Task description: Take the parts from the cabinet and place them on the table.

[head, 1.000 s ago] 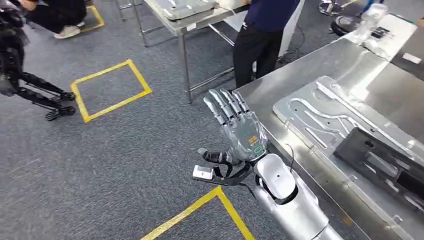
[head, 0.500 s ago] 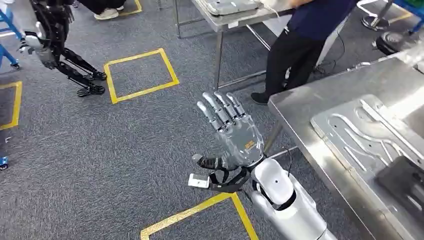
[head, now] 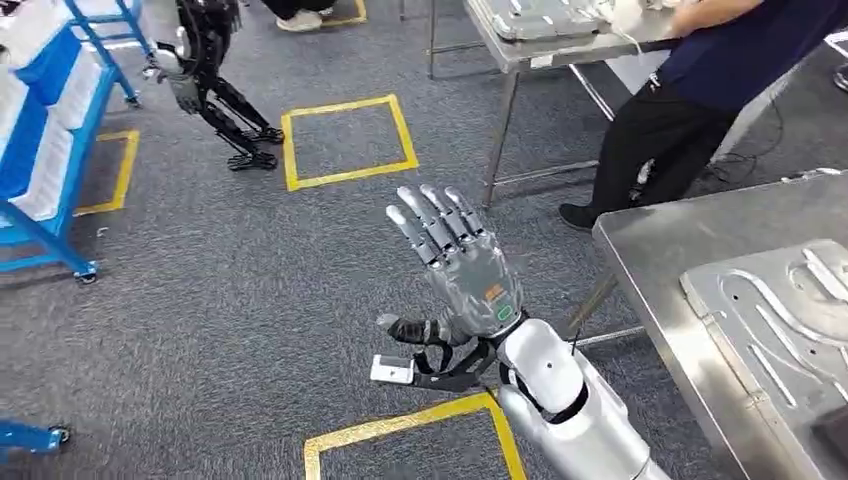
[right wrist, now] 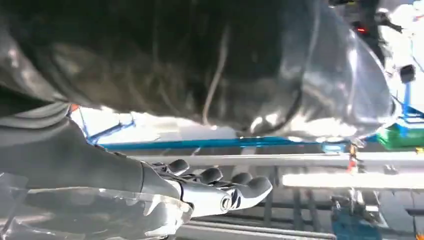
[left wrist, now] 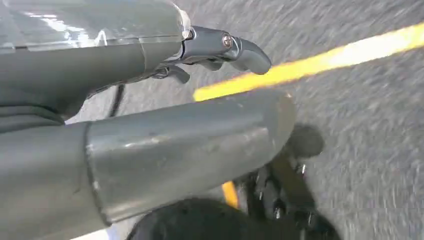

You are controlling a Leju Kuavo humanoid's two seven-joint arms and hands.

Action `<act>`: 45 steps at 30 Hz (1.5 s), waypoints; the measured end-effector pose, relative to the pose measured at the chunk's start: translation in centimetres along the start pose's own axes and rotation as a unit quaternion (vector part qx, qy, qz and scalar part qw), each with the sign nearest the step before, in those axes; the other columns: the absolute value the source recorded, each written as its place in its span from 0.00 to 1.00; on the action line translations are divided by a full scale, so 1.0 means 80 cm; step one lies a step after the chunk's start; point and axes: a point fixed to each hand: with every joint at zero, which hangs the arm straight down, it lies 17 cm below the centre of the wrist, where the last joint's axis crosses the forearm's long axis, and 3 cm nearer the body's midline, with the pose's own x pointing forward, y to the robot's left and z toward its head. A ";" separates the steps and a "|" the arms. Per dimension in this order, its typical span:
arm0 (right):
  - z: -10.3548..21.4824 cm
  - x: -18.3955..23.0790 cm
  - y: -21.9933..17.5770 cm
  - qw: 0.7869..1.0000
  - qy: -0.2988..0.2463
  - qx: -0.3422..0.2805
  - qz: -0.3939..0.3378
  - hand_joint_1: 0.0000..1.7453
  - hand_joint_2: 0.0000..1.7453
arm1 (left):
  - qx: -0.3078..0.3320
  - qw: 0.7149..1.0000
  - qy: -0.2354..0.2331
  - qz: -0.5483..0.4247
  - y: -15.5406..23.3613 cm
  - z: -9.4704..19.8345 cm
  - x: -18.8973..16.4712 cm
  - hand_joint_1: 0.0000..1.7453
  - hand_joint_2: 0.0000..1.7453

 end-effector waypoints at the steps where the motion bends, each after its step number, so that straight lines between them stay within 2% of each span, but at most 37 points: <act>1: -0.002 0.003 0.000 1.000 0.001 -0.002 -0.003 0.00 0.00 | 0.000 1.000 0.003 0.003 -0.001 0.000 0.001 0.00 0.00; 13: -0.002 0.024 0.008 1.000 -0.002 0.006 -0.010 0.00 0.00 | 0.008 1.000 0.002 0.003 0.008 0.001 -0.005 0.00 0.00; 17: 0.000 0.023 0.006 1.000 -0.002 0.001 -0.009 0.00 0.00 | 0.007 1.000 -0.015 0.009 0.007 0.001 0.006 0.00 0.00; 23: 0.031 0.005 0.003 1.000 0.013 -0.001 -0.013 0.00 0.00 | 0.010 1.000 -0.014 -0.002 0.009 0.001 0.001 0.00 0.00; 26: 0.045 -0.007 -0.007 1.000 0.020 -0.004 -0.002 0.00 0.00 | 0.016 0.999 -0.022 0.026 0.009 0.000 0.009 0.00 0.00; 31: 0.063 -0.026 -0.026 0.999 0.036 -0.025 0.011 0.00 0.00 | 0.012 1.000 0.004 0.023 0.006 0.003 -0.013 0.00 0.00; 37: 0.105 -0.051 -0.033 0.998 0.049 -0.012 0.030 0.00 0.00 | 0.022 0.999 0.005 0.027 0.008 0.002 -0.014 0.00 0.00; 45: 0.126 -0.096 -0.064 0.996 0.056 -0.018 0.065 0.00 0.00 | 0.025 0.999 0.003 0.036 0.014 0.003 -0.016 0.00 0.00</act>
